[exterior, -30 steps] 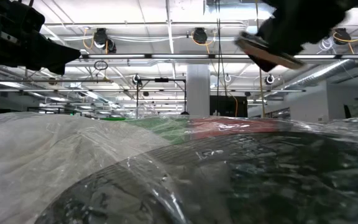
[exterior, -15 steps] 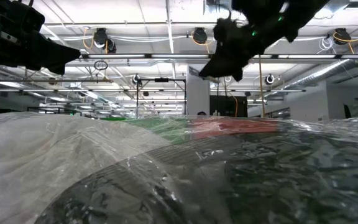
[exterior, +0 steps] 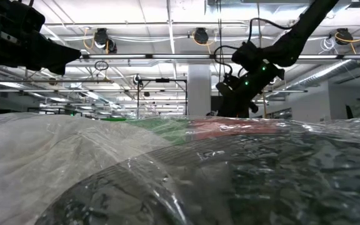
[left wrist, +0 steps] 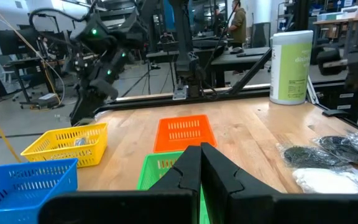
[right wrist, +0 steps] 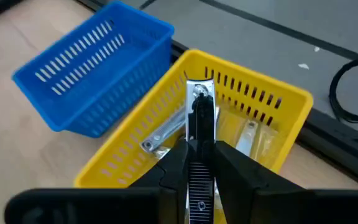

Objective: Pick & Place Travel size toiletries
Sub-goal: Put the nail cutter into the yellow bin, then adjust the yellow bin on the table

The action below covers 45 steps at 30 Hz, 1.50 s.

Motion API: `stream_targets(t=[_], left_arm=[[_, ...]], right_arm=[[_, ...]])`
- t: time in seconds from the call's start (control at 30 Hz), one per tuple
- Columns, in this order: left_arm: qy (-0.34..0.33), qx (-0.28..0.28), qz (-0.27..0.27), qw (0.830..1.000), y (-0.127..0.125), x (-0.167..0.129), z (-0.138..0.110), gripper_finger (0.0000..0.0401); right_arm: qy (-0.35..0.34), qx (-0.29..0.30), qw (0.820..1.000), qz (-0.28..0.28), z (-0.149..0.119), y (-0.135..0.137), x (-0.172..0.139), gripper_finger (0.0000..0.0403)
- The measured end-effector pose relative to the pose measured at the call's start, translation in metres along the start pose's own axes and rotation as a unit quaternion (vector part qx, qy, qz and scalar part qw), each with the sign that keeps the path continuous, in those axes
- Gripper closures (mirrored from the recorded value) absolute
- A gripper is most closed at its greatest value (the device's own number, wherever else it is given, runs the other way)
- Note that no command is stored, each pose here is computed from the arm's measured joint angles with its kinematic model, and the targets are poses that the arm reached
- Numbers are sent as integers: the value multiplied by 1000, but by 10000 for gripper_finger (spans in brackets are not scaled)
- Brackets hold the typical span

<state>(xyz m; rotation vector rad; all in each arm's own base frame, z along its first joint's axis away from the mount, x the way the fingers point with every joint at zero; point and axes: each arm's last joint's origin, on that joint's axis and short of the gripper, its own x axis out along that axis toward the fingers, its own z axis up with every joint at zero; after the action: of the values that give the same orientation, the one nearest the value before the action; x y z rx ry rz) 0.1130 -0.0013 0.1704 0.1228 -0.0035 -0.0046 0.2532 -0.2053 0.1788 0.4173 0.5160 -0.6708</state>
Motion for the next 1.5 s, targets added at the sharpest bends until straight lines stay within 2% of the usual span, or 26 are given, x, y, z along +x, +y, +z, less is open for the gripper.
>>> stream_targets(t=[0.33, 0.6, 0.93, 1.13, 1.43, 1.5], left_arm=[[0, 0, 0, 1000, 0, 0, 0, 396], [0, 0, 0, 1000, 0, 0, 0, 396], [0, 0, 0, 1000, 0, 0, 0, 396], [0, 0, 0, 1000, 0, 0, 0, 396], [0, 0, 0, 1000, 0, 0, 0, 396], [0, 0, 0, 1000, 0, 0, 0, 396]], right_arm=[[-11, -34, 999, 18, -9, -1, 22, 326], [-12, -40, 999, 14, -9, -1, 23, 302], [-31, -126, 987, -99, -8, 0, 22, 268], [-30, -132, 984, -120, -8, -1, 22, 261], [12, -124, 983, -138, -15, -11, 21, 263], [15, -125, 979, -161, -15, -12, 21, 264]])
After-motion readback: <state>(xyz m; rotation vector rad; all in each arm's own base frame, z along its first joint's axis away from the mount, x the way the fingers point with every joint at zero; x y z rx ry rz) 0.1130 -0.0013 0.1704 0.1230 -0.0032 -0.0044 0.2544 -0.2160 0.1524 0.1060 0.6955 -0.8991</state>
